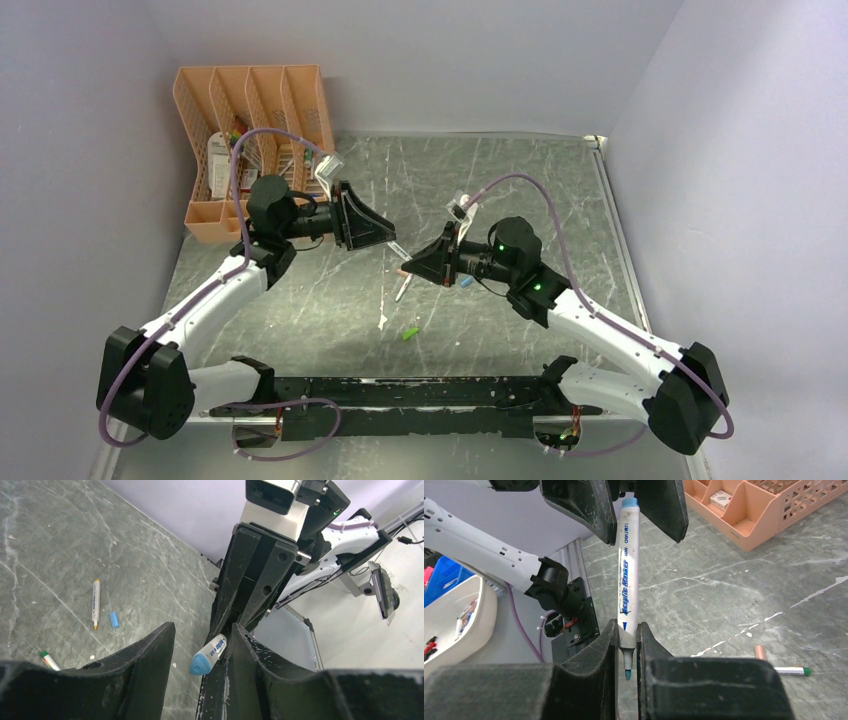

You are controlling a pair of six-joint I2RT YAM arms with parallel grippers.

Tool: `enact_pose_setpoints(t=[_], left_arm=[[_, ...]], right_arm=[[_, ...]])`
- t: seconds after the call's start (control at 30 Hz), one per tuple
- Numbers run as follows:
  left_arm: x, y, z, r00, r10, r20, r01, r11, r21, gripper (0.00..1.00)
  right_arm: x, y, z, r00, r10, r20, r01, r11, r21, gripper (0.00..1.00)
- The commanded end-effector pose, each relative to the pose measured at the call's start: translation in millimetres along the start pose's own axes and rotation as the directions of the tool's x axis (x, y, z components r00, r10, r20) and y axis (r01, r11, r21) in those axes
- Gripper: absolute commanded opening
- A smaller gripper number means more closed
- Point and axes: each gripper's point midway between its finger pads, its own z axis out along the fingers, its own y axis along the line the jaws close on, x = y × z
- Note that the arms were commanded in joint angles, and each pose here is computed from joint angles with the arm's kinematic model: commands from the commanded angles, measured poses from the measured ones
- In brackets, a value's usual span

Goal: Insert the pens into the pen caps

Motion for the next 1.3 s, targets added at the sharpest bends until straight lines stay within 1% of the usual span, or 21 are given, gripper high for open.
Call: enact_pose_setpoints(t=[0.0, 0.07, 0.17, 0.2, 0.3, 0.33, 0.37, 0.4, 0.47, 0.53, 0.57, 0.67, 0.77, 0.8, 0.83, 0.9, 1.0, 1.07, 1.17, 1.2, 1.27], left_arm=[[1.1, -12.7, -4.8, 0.996, 0.073, -0.047, -0.071, 0.997, 0.037, 0.55], [1.7, -13.5, -5.9, 0.996, 0.079, -0.052, -0.077, 0.996, 0.033, 0.49], [1.8, -16.7, -7.4, 0.995, 0.089, -0.053, -0.088, 0.996, 0.035, 0.34], [2.3, -18.0, -8.0, 0.994, 0.094, -0.055, -0.092, 0.995, 0.039, 0.33], [4.6, -20.8, -9.3, 0.993, 0.096, -0.069, -0.093, 0.994, 0.051, 0.44], [5.4, -20.8, -9.7, 0.993, 0.095, -0.072, -0.091, 0.995, 0.049, 0.46], [5.5, -19.6, -9.9, 0.993, 0.095, -0.072, -0.092, 0.995, 0.043, 0.44], [6.5, -19.3, -10.0, 0.993, 0.093, -0.073, -0.090, 0.995, 0.041, 0.41], [6.8, -21.0, -10.4, 0.993, 0.098, -0.072, -0.094, 0.994, 0.049, 0.29], [6.8, -22.1, -10.4, 0.993, 0.099, -0.071, -0.095, 0.994, 0.056, 0.12], [6.6, -21.9, -10.4, 0.992, 0.103, -0.068, -0.100, 0.993, 0.056, 0.08], [0.8, -19.1, -9.8, 0.993, 0.112, -0.031, -0.111, 0.994, 0.025, 0.07], [-17.2, -10.2, -8.7, 0.992, 0.092, 0.082, -0.088, 0.994, -0.058, 0.07], [-21.1, -5.8, -8.8, 0.990, 0.072, 0.123, -0.062, 0.995, -0.081, 0.07], [-26.9, -4.8, -8.8, 0.985, 0.058, 0.164, -0.044, 0.995, -0.090, 0.07], [-38.9, -1.9, -11.0, 0.965, 0.031, 0.260, -0.003, 0.994, -0.108, 0.07], [-52.5, -7.2, -23.1, 0.899, 0.019, 0.437, 0.022, 0.996, -0.089, 0.07], [-59.7, -7.8, -33.7, 0.849, 0.027, 0.528, 0.029, 0.995, -0.097, 0.07], [-66.5, 0.7, -40.8, 0.804, 0.039, 0.593, 0.053, 0.989, -0.137, 0.07], [-68.5, 2.7, -42.6, 0.791, 0.037, 0.611, 0.063, 0.988, -0.140, 0.07], [-73.7, 0.5, -47.8, 0.746, 0.035, 0.665, 0.067, 0.990, -0.127, 0.07]], right_arm=[[-12.8, 7.5, 3.7, 0.999, -0.029, 0.024, 0.030, 0.999, -0.038, 0.00], [-12.0, 6.7, 4.7, 0.999, -0.025, 0.022, 0.026, 0.999, -0.037, 0.00], [-11.4, 6.3, 5.3, 1.000, -0.023, 0.021, 0.024, 0.999, -0.038, 0.00], [-11.9, 5.6, 5.5, 1.000, -0.022, 0.023, 0.023, 0.999, -0.035, 0.00], [-11.5, 4.2, 5.6, 1.000, -0.018, 0.024, 0.019, 0.999, -0.027, 0.00], [-11.7, 4.3, 5.6, 1.000, -0.018, 0.025, 0.019, 0.999, -0.027, 0.00], [-12.2, 4.4, 5.4, 0.999, -0.018, 0.027, 0.019, 0.999, -0.027, 0.00], [-12.3, 4.5, 5.5, 0.999, -0.019, 0.028, 0.019, 0.999, -0.028, 0.00], [-10.9, 3.4, 5.6, 1.000, -0.016, 0.025, 0.017, 1.000, -0.024, 0.00], [-9.8, 2.4, 5.9, 1.000, -0.017, 0.021, 0.017, 1.000, -0.021, 0.00], [-9.6, 3.1, 6.0, 1.000, -0.016, 0.021, 0.016, 1.000, -0.024, 0.00], [-11.2, -0.8, 5.6, 0.999, -0.008, 0.033, 0.008, 1.000, 0.002, 0.01], [-22.9, -12.2, -1.1, 0.994, 0.001, 0.112, -0.011, 0.996, 0.092, 0.43], [-26.3, -15.5, -5.2, 0.990, 0.007, 0.142, -0.024, 0.992, 0.120, 0.57], [-32.0, -18.3, -9.6, 0.984, 0.008, 0.176, -0.034, 0.989, 0.146, 0.61], [-43.2, -24.1, -19.8, 0.966, 0.035, 0.257, -0.085, 0.979, 0.185, 0.73], [-54.9, -35.6, -34.4, 0.909, 0.142, 0.391, -0.229, 0.955, 0.187, 0.81], [-59.1, -42.2, -37.6, 0.855, 0.246, 0.456, -0.337, 0.932, 0.130, 0.83], [-63.4, -44.1, -33.8, 0.776, 0.372, 0.509, -0.443, 0.897, 0.020, 0.87], [-67.8, -43.7, -32.9, 0.752, 0.394, 0.528, -0.457, 0.889, -0.013, 0.87], [-70.7, -45.9, -29.6, 0.718, 0.431, 0.546, -0.484, 0.873, -0.053, 0.87]])
